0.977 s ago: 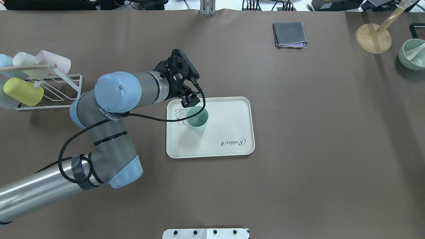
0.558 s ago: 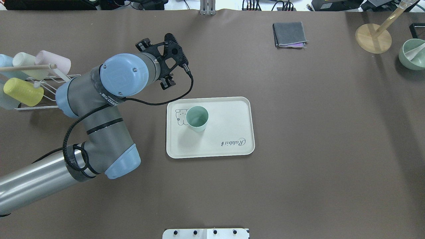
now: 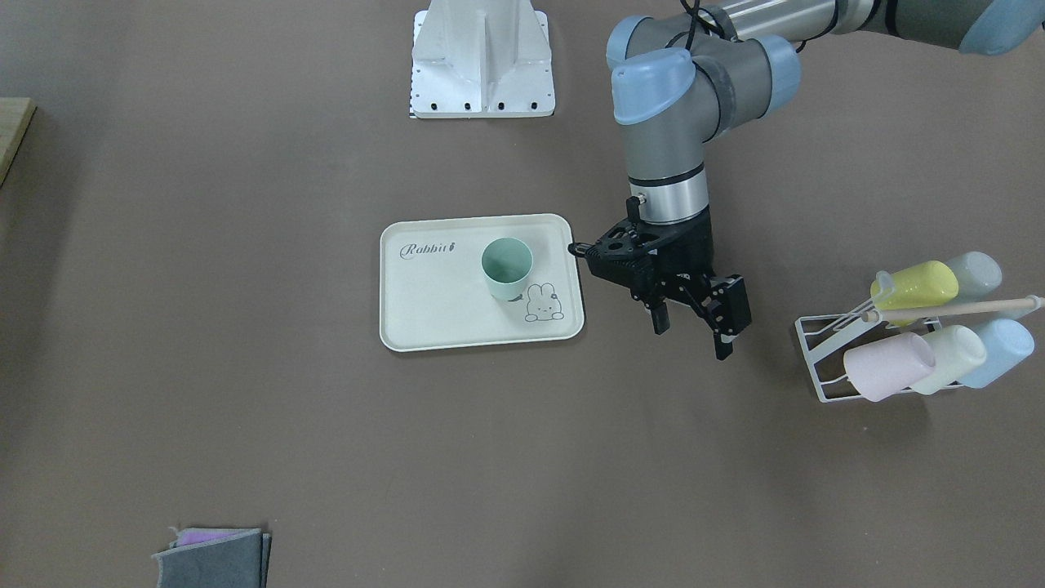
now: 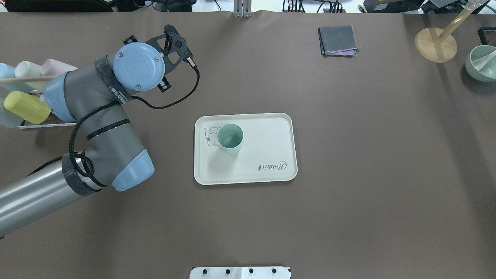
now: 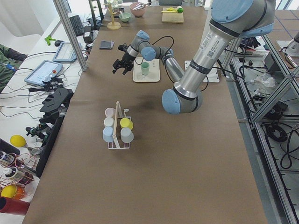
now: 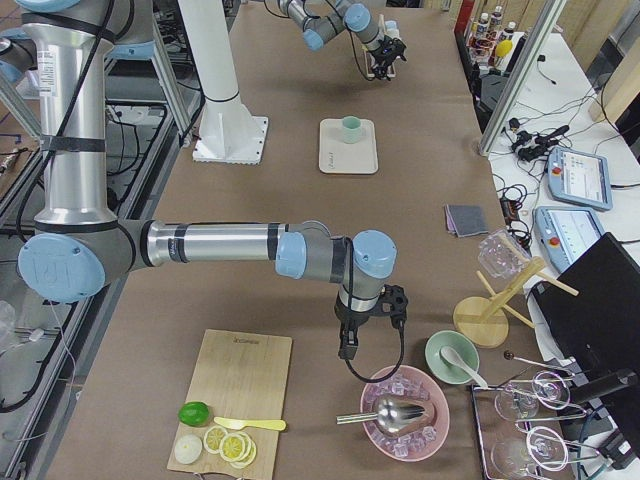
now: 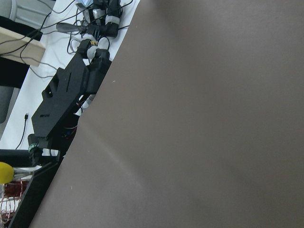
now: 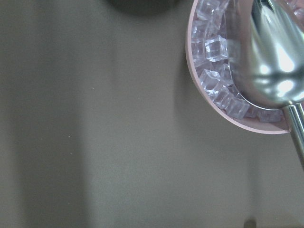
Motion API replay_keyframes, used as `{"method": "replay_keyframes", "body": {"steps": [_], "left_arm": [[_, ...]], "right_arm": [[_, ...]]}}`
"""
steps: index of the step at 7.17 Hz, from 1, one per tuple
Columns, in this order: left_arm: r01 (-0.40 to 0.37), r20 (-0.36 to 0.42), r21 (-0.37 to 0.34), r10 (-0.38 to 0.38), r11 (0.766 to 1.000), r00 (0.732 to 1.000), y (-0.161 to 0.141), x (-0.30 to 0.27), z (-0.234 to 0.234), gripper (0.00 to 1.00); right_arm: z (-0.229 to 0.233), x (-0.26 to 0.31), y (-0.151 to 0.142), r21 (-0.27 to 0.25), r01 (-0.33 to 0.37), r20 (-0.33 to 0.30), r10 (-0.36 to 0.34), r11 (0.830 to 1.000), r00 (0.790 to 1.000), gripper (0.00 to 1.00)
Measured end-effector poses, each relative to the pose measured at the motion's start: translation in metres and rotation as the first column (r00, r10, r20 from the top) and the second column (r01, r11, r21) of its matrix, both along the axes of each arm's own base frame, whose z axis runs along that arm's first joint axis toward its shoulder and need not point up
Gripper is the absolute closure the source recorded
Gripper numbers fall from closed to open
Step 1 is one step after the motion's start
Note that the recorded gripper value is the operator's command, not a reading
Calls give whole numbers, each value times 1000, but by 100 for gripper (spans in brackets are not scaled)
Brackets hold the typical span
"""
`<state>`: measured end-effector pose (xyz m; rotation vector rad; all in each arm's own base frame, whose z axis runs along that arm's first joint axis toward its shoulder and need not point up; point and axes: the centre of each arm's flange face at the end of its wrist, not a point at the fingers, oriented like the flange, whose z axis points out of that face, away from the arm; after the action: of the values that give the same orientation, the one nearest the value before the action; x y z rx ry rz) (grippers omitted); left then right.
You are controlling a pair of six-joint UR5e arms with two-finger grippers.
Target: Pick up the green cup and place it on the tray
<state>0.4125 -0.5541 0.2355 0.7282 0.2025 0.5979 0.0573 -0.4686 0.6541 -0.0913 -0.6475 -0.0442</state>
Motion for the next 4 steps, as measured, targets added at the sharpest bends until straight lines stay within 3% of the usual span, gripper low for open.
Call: {"method": "replay_keyframes", "body": {"steps": [2, 4], "left_arm": [[-30, -124, -156, 10, 987, 992, -32, -69, 16, 2], [-76, -293, -361, -35, 929, 956, -62, -179, 64, 2]], "right_arm": [[-1, 0, -1, 2, 0, 0, 0, 1000, 1000, 0], [-1, 0, -1, 2, 0, 0, 0, 1000, 1000, 0]]}}
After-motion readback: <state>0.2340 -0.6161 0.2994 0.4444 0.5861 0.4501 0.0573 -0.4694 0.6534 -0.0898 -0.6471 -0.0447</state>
